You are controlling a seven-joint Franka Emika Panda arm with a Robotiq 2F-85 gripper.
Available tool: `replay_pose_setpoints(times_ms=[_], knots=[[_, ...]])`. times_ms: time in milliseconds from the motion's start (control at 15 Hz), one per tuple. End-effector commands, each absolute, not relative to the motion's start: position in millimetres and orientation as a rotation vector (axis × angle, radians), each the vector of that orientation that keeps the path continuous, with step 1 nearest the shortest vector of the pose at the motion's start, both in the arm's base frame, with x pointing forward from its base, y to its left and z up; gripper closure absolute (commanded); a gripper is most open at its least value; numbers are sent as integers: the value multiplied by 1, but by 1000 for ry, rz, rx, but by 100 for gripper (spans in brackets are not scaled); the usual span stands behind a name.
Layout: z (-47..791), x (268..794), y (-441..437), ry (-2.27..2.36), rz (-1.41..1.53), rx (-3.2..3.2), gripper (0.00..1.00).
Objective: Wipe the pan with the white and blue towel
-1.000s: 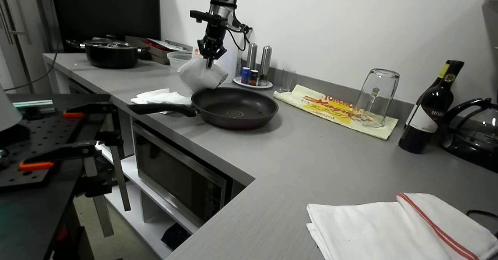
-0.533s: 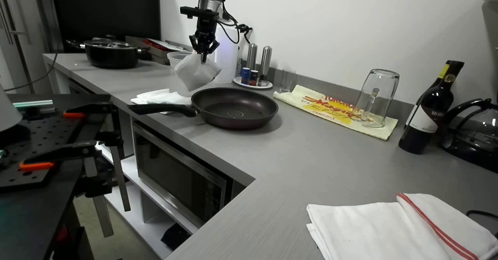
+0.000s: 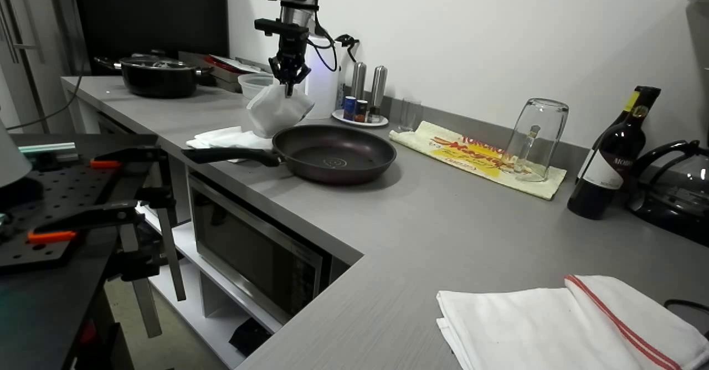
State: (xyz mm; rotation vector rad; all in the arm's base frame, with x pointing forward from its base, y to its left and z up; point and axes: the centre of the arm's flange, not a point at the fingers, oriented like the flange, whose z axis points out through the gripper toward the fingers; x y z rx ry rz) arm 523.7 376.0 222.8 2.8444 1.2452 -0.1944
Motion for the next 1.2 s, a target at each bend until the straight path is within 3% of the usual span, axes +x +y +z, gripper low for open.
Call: replay_pose_setpoints(times_ms=[0, 733, 800, 867, 1133], knots=[[210, 527, 376, 1173, -215, 2899, 97], [188, 523, 382, 1057, -314, 3020, 97], [188, 523, 381, 1060, -312, 3018, 62], [188, 523, 381, 1060, -308, 3017, 61], [194, 527, 379, 1063, -289, 3020, 33]])
